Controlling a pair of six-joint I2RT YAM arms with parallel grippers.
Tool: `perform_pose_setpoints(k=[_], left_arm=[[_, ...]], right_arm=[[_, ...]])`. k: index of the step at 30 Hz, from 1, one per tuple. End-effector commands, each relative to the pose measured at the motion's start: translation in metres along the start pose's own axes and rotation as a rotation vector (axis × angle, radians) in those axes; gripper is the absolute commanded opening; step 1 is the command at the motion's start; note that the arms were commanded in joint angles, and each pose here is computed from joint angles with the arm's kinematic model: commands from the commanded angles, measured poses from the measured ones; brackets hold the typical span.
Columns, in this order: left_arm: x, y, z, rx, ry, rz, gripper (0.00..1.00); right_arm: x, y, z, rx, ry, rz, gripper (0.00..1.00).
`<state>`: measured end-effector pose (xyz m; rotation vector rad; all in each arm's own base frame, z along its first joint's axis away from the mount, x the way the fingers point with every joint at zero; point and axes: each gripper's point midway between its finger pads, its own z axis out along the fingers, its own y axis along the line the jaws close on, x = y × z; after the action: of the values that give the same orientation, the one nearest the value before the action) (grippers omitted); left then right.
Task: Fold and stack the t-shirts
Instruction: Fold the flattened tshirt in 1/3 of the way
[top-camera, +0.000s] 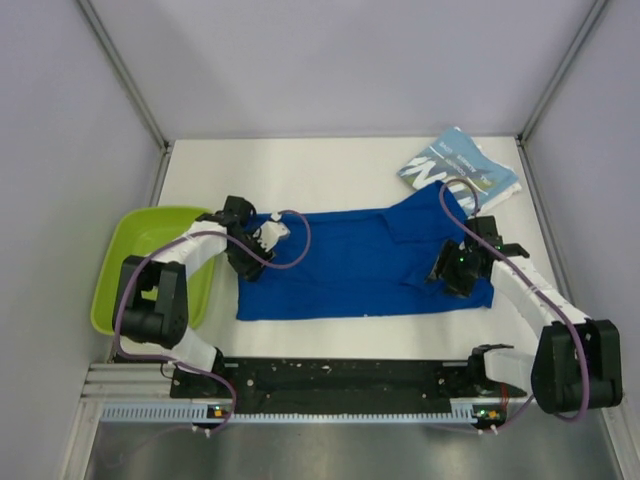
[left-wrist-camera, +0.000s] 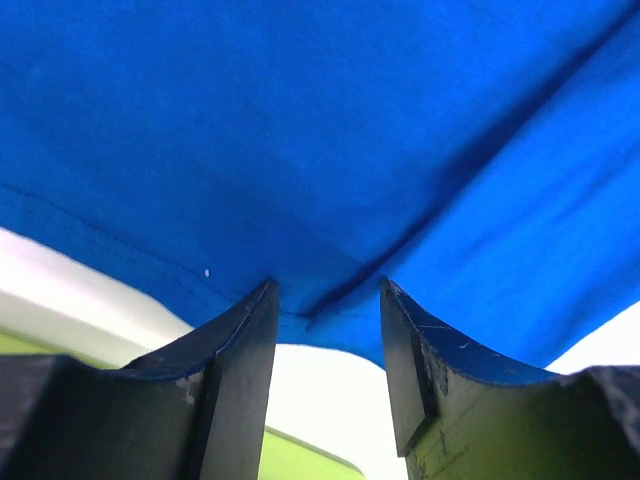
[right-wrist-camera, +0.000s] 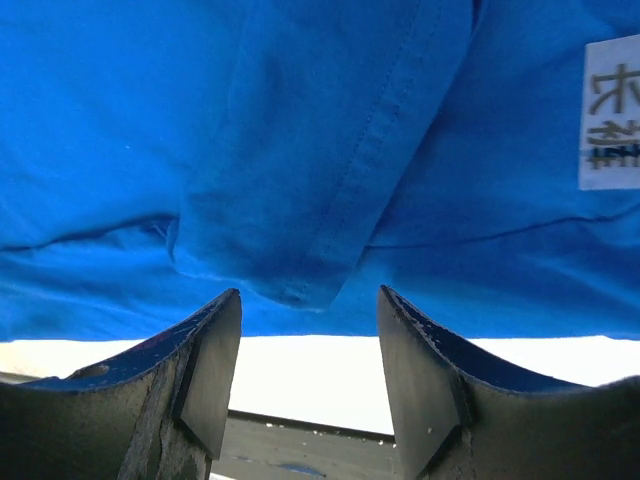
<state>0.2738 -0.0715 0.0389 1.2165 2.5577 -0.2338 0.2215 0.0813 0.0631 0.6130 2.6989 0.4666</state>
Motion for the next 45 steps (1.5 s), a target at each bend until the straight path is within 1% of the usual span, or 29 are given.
perform_pose_setpoints(k=[1,3,5,6,7,9,11,12,18,25,31,33,34,35,36,38,39,40,42,45], left_arm=[[-0.002,0.007,0.015,0.000,0.004,-0.009,0.48],[-0.001,0.004,0.017,0.015,0.009,-0.014,0.44],[0.000,0.003,0.018,0.017,0.004,-0.010,0.35],[0.001,0.003,0.017,0.014,0.005,-0.005,0.25],[0.001,0.003,0.016,0.013,0.007,-0.004,0.18],[0.002,0.004,0.014,0.007,0.012,0.001,0.00],[0.003,0.005,0.012,-0.002,0.015,0.000,0.00],[0.003,0.007,0.012,-0.009,0.016,-0.004,0.00],[0.001,0.009,0.003,-0.018,0.012,-0.049,0.00],[0.009,0.005,0.004,-0.023,0.024,-0.063,0.00],[0.014,0.004,0.007,-0.033,0.031,-0.080,0.00],[0.015,0.003,0.007,-0.030,0.031,-0.081,0.00],[0.015,0.002,0.006,-0.027,0.029,-0.082,0.00],[0.015,0.001,0.006,-0.023,0.026,-0.079,0.00],[0.015,0.001,0.006,-0.024,0.028,-0.081,0.00],[0.014,0.002,0.005,-0.028,0.026,-0.084,0.00],[0.013,0.002,0.004,-0.029,0.023,-0.085,0.00],[0.012,0.003,0.004,-0.031,0.021,-0.089,0.00],[0.011,0.002,0.002,-0.032,0.017,-0.096,0.00],[0.010,0.001,0.002,-0.032,0.006,-0.096,0.00]], right_arm=[[-0.002,0.011,0.015,-0.048,0.026,-0.023,0.56],[-0.004,0.010,0.021,-0.036,0.041,-0.029,0.54],[-0.007,0.008,0.025,-0.024,0.033,-0.037,0.46],[-0.010,0.008,0.025,-0.017,0.025,-0.045,0.38],[-0.013,0.008,0.025,-0.017,0.019,-0.049,0.32],[-0.015,0.010,0.024,-0.021,0.013,-0.063,0.17],[-0.016,0.011,0.023,-0.028,0.013,-0.070,0.04],[-0.016,0.012,0.022,-0.032,0.014,-0.073,0.00],[-0.022,0.028,0.014,-0.091,0.008,-0.088,0.00],[-0.052,0.055,0.000,-0.166,-0.081,-0.123,0.00],[-0.063,0.085,0.020,-0.225,-0.042,-0.143,0.00],[-0.061,0.085,0.017,-0.213,-0.007,-0.145,0.00],[-0.060,0.083,0.013,-0.193,-0.010,-0.162,0.00],[-0.055,0.076,0.009,-0.153,-0.009,-0.193,0.05],[-0.048,0.067,0.003,-0.101,-0.007,-0.227,0.17],[-0.033,0.055,-0.003,-0.032,0.006,-0.303,0.32],[-0.026,0.049,-0.004,0.000,0.022,-0.323,0.37],[-0.018,0.043,-0.005,0.033,0.051,-0.335,0.42],[-0.007,0.032,-0.006,0.081,0.090,-0.322,0.46],[0.004,0.021,-0.003,0.105,0.090,-0.295,0.52]])
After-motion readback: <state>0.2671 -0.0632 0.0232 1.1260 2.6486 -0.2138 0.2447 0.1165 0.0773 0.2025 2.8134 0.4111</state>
